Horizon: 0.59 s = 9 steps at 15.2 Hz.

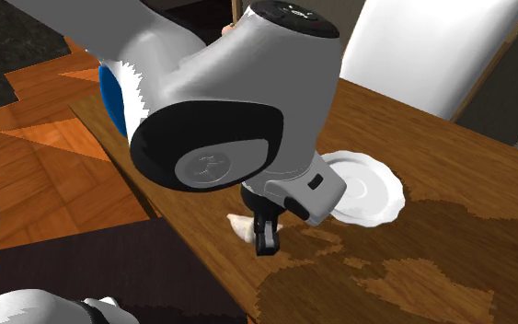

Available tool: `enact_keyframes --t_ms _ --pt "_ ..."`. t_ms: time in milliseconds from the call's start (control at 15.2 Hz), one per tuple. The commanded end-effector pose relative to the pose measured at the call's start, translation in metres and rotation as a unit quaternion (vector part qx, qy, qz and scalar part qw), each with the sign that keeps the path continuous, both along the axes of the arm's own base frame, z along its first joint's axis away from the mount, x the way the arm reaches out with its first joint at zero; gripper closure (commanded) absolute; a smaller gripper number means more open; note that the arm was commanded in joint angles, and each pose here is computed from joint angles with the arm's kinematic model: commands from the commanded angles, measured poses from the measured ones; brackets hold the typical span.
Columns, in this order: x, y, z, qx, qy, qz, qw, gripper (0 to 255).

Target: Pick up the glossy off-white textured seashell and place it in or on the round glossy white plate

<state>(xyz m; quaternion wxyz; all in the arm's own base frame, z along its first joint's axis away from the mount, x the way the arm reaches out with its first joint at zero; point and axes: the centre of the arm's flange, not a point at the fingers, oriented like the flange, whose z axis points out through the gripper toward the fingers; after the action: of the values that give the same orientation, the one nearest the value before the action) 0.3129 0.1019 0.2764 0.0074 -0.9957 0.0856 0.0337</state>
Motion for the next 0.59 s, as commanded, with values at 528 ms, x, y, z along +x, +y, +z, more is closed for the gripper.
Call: enact_keyframes --t_ms 528 --pt "0.000 -0.001 0.052 0.000 0.000 0.000 1.0000 255"
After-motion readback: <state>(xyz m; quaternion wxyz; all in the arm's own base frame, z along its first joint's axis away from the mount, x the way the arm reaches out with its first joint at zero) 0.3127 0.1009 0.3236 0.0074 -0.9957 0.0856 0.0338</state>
